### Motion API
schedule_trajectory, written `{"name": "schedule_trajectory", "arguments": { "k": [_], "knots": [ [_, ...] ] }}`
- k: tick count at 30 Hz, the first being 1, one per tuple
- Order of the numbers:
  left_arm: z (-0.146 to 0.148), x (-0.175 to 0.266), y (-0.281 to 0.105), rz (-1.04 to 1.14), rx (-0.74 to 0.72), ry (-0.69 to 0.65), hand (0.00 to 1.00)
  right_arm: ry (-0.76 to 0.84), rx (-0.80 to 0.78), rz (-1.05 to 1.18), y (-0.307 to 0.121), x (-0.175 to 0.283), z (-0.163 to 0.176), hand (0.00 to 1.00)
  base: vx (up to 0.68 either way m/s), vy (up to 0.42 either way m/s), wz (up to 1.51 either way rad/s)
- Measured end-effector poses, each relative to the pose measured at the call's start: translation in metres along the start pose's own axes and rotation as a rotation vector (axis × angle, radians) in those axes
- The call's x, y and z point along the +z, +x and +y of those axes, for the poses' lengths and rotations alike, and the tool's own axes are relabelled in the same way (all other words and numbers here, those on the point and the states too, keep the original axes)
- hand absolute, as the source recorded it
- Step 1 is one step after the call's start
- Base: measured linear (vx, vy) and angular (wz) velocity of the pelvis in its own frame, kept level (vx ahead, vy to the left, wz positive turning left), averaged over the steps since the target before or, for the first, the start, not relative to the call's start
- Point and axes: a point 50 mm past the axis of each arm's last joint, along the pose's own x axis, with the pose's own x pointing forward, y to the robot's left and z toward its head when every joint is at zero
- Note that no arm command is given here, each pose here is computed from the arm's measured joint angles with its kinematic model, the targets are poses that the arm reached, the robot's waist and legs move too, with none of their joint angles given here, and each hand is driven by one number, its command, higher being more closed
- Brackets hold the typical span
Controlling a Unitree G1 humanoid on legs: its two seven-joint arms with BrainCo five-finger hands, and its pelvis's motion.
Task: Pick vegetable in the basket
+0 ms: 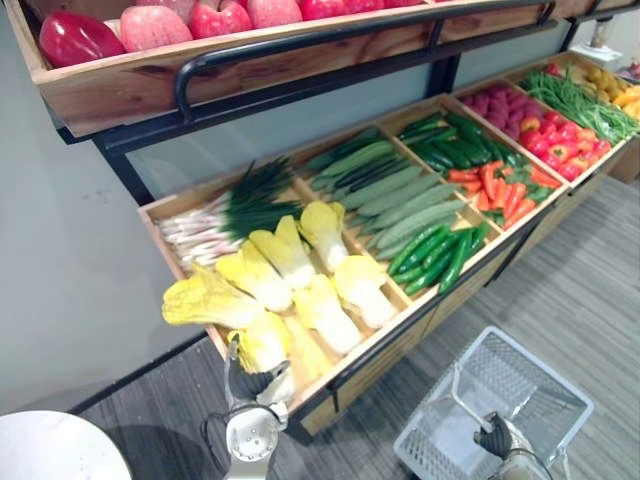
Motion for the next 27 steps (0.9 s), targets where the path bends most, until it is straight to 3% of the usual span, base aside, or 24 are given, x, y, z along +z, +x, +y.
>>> {"name": "schedule_trajectory", "arguments": {
  "k": [12, 27],
  "knots": [
    [0.013, -0.007, 0.03, 0.027, 0.109, 0.071, 0.0, 0.001, -0.003, -0.001, 0.001, 0.001, 0.0, 1.0, 0.01, -0.002, -0.04],
    [0.011, -0.012, 0.044, 0.043, 0.114, 0.147, 0.0, -0.021, 0.014, -0.017, 0.0, 0.003, 0.006, 1.0, 0.0, -0.004, -0.04]
  ]
}}
